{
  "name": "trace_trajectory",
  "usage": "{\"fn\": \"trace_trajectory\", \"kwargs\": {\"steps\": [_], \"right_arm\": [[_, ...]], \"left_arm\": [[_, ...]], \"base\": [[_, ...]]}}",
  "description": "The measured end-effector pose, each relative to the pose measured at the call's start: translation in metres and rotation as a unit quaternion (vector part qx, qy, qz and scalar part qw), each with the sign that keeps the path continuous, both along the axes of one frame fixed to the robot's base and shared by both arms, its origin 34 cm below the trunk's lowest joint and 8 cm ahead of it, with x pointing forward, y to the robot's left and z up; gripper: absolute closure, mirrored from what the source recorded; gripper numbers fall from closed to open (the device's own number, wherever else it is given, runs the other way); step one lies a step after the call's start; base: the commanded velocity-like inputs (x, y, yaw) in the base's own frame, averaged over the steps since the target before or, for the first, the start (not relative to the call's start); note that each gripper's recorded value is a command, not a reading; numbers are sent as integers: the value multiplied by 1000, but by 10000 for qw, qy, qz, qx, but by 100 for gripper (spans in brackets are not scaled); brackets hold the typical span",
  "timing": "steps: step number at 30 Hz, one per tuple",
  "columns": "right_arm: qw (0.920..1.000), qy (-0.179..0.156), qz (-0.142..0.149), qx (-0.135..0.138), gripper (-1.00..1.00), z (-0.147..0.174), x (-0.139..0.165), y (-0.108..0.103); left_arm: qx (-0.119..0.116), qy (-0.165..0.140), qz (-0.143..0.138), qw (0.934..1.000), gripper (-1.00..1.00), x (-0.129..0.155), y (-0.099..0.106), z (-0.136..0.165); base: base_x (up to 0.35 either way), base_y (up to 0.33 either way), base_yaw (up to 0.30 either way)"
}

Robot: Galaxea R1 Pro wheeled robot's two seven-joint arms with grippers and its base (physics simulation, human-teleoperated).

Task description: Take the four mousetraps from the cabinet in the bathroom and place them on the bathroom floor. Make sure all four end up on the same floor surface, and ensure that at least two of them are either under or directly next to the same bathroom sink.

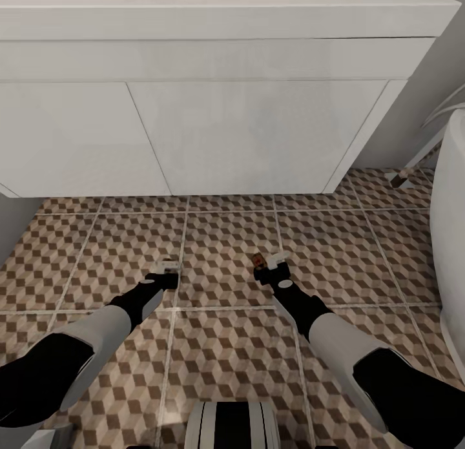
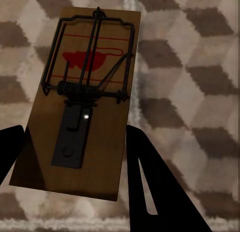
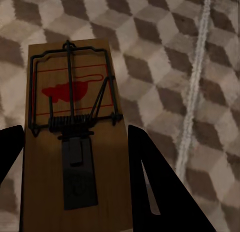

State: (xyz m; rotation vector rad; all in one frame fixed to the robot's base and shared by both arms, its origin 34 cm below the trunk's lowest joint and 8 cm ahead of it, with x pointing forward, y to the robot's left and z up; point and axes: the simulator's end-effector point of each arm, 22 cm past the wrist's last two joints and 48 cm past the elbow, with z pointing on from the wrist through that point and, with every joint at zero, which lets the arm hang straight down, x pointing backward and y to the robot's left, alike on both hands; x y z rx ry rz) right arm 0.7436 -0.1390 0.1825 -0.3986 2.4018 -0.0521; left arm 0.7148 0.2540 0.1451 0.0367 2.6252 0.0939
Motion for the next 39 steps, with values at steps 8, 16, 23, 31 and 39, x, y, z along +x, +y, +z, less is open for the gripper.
{"fn": "trace_trajectory", "kwargs": {"steps": [8,16,23,31,39], "right_arm": [[9998,-190,3,90,100,6,7,4],[9998,-152,8,112,100,-1,4,5],[9999,-17,6,114,100,-20,-5,5],[9999,-24,5,145,100,-29,-8,6],[9999,-57,4,159,100,-28,-7,6]], "left_arm": [[7,26,4,10000,100,-2,0,-1],[3,83,1,10000,100,-6,0,-9],[0,213,-21,9998,100,-15,-2,-27],[-1,281,-31,9996,100,-21,-3,-37],[-3,273,-34,9996,100,-20,-3,-36]], "base": [[0,0,0],[0,0,0],[0,0,0],[0,0,0],[0,0,0]]}}
